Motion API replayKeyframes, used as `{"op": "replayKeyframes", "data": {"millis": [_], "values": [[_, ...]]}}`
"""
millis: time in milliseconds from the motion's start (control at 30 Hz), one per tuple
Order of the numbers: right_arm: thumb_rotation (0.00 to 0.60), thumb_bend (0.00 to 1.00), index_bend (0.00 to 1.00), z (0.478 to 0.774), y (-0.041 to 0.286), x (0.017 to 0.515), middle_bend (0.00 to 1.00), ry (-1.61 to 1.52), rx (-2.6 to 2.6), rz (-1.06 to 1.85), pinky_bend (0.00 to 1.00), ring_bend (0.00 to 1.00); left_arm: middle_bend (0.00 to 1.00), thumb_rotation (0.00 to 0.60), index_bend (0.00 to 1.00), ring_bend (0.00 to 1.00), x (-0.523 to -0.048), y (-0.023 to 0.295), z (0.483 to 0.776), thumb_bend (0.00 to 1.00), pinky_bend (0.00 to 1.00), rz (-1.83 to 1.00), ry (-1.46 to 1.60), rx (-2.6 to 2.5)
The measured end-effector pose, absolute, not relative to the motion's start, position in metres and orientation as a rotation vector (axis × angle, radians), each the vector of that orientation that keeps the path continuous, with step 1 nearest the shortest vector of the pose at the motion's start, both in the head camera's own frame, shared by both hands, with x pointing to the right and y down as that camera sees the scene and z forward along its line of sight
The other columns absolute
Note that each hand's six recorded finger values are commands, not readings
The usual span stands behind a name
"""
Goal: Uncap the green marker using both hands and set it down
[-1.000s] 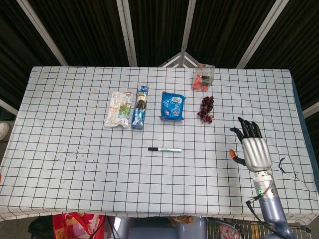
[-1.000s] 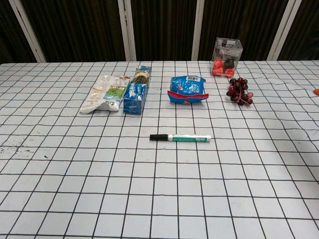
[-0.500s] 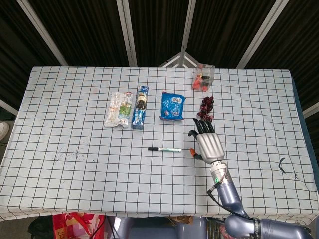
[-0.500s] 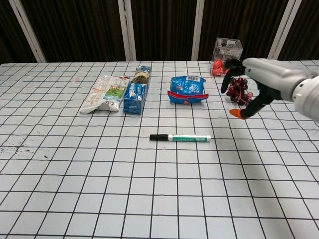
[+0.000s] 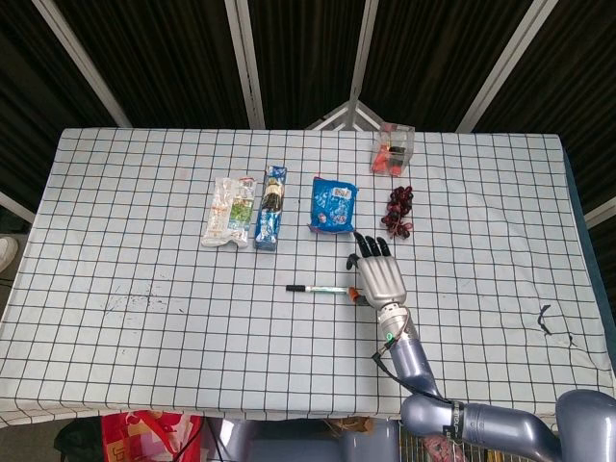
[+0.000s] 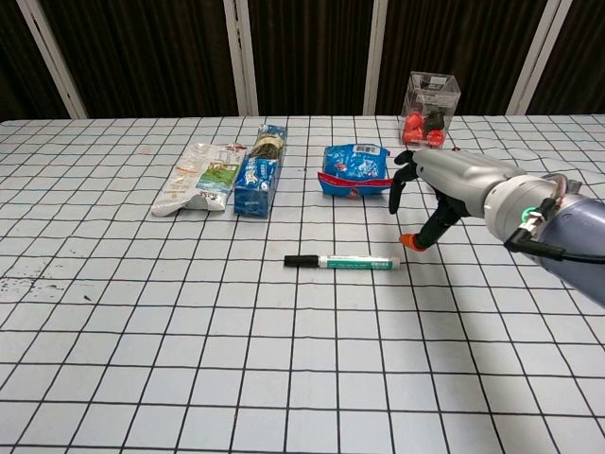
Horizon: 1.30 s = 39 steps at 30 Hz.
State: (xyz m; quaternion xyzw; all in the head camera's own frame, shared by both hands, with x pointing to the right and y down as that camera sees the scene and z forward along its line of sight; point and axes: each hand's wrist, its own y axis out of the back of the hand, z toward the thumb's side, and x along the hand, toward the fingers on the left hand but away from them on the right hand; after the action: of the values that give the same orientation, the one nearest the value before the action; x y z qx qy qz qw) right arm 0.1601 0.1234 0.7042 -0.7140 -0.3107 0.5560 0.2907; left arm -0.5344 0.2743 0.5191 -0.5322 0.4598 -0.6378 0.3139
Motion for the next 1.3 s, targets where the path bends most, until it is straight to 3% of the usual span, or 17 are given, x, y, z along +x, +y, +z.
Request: {"op": "replayKeyframes", "data": {"millis": [1300], "values": [[0.600, 0.33, 0.45, 0.743, 0.142, 0.143, 0.03, -0.798, -1.989, 1.517, 0.05, 0.05, 0.00, 0.600, 0.06, 0.00, -0.533, 0.275, 0.532, 0.56, 0.07, -1.720, 1.192, -1.405]]}}
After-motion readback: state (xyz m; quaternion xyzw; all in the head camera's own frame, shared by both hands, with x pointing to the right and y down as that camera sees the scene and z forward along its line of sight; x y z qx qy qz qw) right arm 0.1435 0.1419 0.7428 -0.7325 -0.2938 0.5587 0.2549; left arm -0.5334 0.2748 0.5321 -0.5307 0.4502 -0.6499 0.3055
